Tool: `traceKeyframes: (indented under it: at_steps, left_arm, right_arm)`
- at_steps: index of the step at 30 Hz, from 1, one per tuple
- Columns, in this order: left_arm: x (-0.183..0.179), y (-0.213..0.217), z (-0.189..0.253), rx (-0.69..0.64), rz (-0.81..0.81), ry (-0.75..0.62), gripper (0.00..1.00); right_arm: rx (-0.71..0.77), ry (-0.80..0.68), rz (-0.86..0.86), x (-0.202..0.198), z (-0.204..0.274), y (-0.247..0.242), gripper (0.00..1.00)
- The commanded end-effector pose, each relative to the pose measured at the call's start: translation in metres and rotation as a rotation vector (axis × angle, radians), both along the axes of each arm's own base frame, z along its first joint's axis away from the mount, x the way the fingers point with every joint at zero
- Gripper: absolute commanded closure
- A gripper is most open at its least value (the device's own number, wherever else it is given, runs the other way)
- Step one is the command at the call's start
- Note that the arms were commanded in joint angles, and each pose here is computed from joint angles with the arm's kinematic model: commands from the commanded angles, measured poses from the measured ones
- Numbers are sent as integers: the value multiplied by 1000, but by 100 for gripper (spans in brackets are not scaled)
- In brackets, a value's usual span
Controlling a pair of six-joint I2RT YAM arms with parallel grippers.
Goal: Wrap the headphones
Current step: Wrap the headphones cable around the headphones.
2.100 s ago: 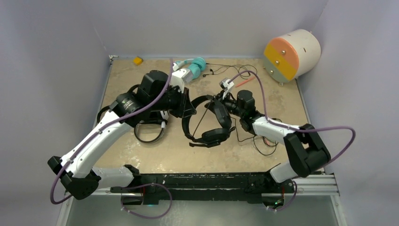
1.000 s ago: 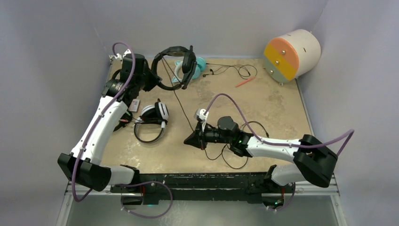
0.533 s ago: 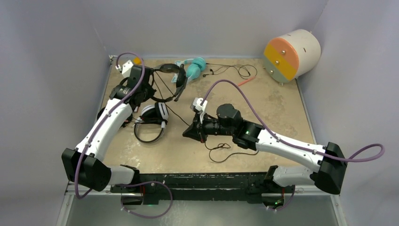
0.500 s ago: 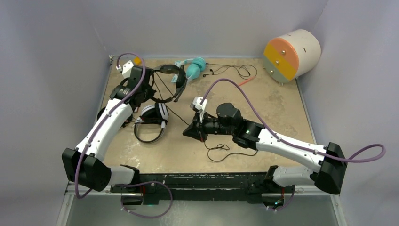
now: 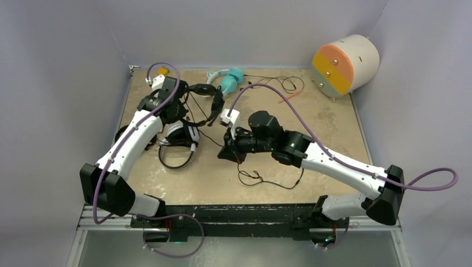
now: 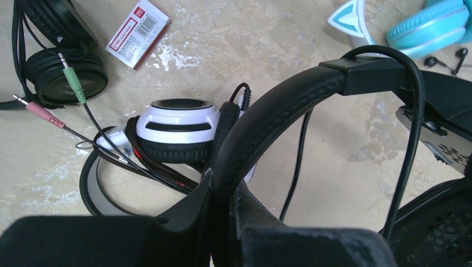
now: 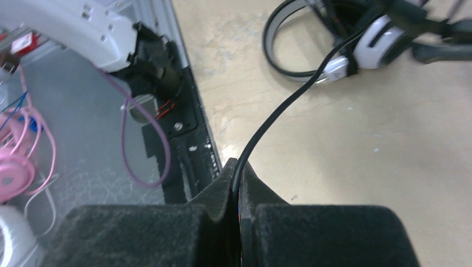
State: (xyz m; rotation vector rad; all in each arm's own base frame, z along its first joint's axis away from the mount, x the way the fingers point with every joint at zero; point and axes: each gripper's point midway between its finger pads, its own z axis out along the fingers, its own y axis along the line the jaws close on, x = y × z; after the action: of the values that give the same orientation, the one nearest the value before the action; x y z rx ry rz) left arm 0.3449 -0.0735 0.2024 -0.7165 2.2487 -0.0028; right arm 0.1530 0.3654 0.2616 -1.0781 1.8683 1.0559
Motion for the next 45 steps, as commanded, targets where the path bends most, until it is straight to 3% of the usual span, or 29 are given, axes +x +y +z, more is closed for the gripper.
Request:
traceKeyframes:
  at_steps: [1,13,20,24,28,34,40,45]
  left_arm:
    - [18,1,24,-163,87,-17,100]
    - [46,5,57,-350,41,-51,100]
    - [50,-8,72,-468,-65,-54,100]
    - [51,5,67,-410,-26,-55,100]
    - [56,7,75,-354,-135,-82,100]
    - [55,23,70,-287,-85,-119,100]
    - [51,31,54,-293,27,-98,100]
    - [45,39,38,-212,157,-69,100]
  right_arm:
    - [-30,91,182,-36,-9,1,100]
    - [-33,155,122,-56,-48,-34,100]
    - [-80,161,99,-54,-70,-39,100]
    - [-80,160,101,-54,-70,-40,100]
    - [-86,132,93,-53,-64,-46,100]
    - [-71,115,102,-55,-48,-48,100]
    - [-16,138,180,-65,-15,-36,100]
    - [1,128,223,-68,3,-22,100]
